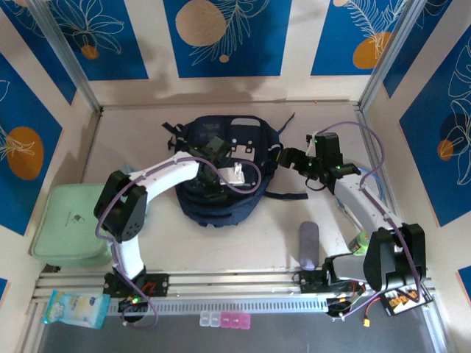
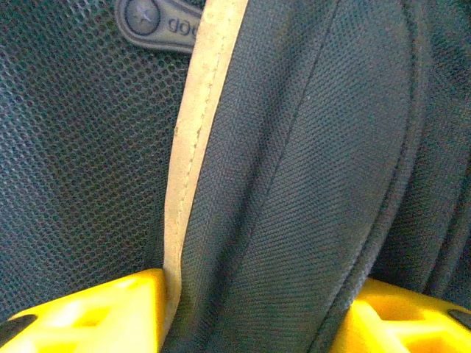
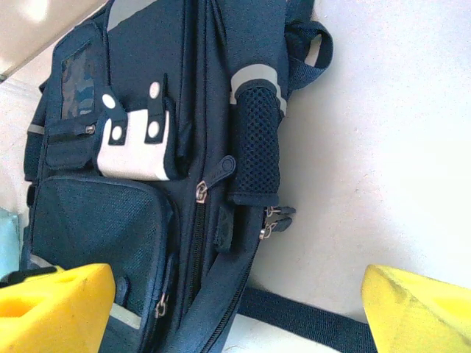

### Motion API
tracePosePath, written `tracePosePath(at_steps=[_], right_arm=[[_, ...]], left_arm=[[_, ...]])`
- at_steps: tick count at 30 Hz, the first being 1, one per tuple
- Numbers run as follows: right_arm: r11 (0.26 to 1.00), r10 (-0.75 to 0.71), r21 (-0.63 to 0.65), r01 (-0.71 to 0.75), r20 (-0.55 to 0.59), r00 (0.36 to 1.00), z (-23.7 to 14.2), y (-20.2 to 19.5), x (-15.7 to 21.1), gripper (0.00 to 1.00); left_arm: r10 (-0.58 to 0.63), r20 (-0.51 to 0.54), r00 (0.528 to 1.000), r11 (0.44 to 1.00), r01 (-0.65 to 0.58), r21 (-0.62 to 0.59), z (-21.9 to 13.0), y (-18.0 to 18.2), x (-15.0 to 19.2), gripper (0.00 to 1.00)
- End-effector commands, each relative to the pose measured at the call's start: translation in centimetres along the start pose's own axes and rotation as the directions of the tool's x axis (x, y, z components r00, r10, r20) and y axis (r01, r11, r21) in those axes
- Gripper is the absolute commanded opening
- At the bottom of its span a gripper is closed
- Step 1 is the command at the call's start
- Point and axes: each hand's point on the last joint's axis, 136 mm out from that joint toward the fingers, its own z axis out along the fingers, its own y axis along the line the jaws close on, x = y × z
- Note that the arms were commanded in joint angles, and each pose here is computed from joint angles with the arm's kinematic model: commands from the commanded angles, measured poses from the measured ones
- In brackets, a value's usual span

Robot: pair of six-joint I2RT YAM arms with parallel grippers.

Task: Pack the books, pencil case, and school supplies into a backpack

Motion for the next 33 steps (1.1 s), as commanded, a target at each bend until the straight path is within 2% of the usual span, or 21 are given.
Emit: tracePosePath(at_steps=[1, 6, 11, 17, 22, 27, 30, 33], right_arm=[[0.999, 0.018, -0.032, -0.019, -0.010, 1.000, 0.0, 0.3, 0.3, 0.87], [0.999, 0.019, -0.048, -0.020, -0.031, 0.999, 0.3, 0.4, 0.5, 0.87], [0.996, 0.003, -0.085, -0.009, -0.067, 0.998, 0.9, 1.2, 0.6, 0.87], [0.986, -0.070, -0.159, 0.051, -0.118, 0.991, 2.1, 3.9, 0.9, 0.85], [0.972, -0.147, -0.204, 0.114, -0.154, 0.977, 3.8, 6.5, 1.1, 0.81], [0.957, -0.182, -0.259, 0.131, -0.181, 0.967, 6.1, 8.4, 0.9, 0.78], [0.948, -0.190, -0.290, 0.128, -0.196, 0.962, 7.6, 9.0, 0.3, 0.77], [0.947, -0.199, -0.294, 0.132, -0.209, 0.957, 9.2, 9.2, -0.5, 0.75]], left_arm=[[0.005, 0.011, 1.000, 1.000, -0.005, -0.003, -0.7, 0.5, -1.0, 0.43], [-0.032, 0.091, 0.995, 0.999, 0.029, 0.036, -2.8, 0.1, -2.0, 0.25], [-0.078, 0.149, 0.986, 0.997, 0.073, 0.039, -4.2, 0.4, -2.1, 0.14], [-0.164, 0.228, 0.960, 0.985, 0.172, -0.016, -5.5, 2.1, -2.0, 0.00], [-0.227, 0.332, 0.915, 0.967, 0.253, -0.036, -7.1, 3.1, -2.0, 0.00], [-0.273, 0.449, 0.851, 0.946, 0.322, -0.035, -9.0, 4.1, -1.5, 0.00], [-0.289, 0.490, 0.822, 0.939, 0.343, -0.021, -9.6, 4.3, -1.1, 0.00], [-0.302, 0.498, 0.813, 0.935, 0.354, -0.012, -9.6, 4.1, -0.6, 0.00]])
